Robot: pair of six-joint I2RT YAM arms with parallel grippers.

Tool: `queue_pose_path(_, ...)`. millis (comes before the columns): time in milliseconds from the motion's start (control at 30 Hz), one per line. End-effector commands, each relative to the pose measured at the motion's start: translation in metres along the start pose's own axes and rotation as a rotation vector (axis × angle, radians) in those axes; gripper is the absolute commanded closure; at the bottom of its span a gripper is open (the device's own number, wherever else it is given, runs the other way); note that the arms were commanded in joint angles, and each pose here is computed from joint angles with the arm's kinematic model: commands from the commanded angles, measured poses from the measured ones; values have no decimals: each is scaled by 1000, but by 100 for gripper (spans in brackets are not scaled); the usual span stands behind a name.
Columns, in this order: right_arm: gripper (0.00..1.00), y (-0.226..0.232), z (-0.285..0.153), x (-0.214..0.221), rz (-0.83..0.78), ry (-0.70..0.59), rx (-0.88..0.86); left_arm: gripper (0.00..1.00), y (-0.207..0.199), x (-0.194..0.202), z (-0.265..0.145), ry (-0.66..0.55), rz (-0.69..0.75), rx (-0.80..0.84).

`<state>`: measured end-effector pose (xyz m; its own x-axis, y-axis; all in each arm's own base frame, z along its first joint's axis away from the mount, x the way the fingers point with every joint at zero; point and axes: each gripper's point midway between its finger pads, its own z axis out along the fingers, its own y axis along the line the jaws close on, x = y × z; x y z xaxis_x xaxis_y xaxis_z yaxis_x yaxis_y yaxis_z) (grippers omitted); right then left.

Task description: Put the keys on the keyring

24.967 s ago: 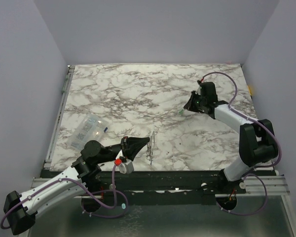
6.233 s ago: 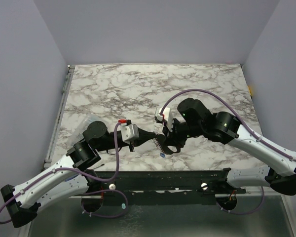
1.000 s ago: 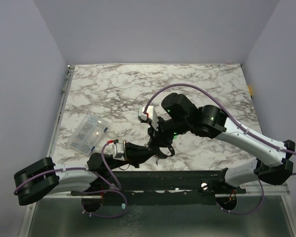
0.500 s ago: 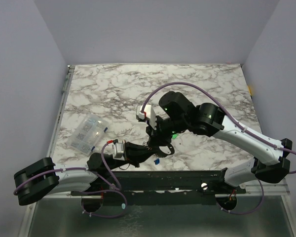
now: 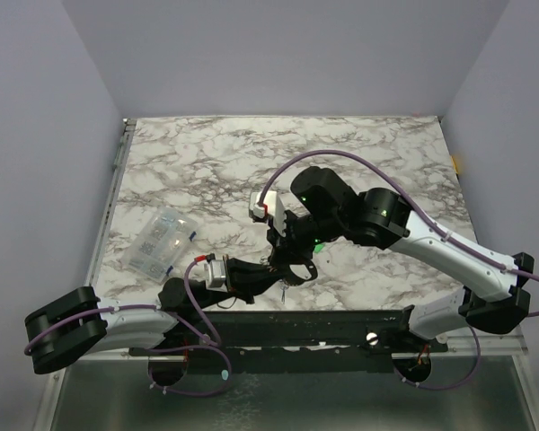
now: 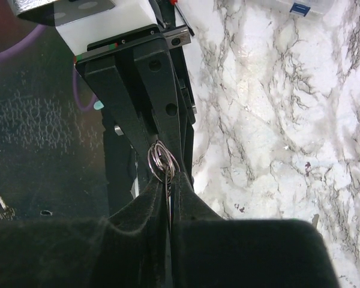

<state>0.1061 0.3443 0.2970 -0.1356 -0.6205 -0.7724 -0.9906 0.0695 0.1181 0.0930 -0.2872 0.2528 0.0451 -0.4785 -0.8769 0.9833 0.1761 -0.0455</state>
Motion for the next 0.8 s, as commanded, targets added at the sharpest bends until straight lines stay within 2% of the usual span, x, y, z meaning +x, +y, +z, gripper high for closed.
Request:
queue_pose_path(0,95,-5,-14,-26,-55,-132,49,100,-7,0,2,5,30,48)
queue_pose_path(400,99,8,-26,-35,-106,-257,19,100,-6,10,4,41,40,50)
queue_pose_path(533,99,-1,-26,-20,-99,-249,81,65,-6,12,6,52,38,53)
queue_pose_path(667,99,-5,-32,-7,-76,-276,135,45,-5,11,5,53,39,45)
queue_pose_path(767,99,-5,-39,3,-59,-277,160,37,-4,8,2,51,34,34)
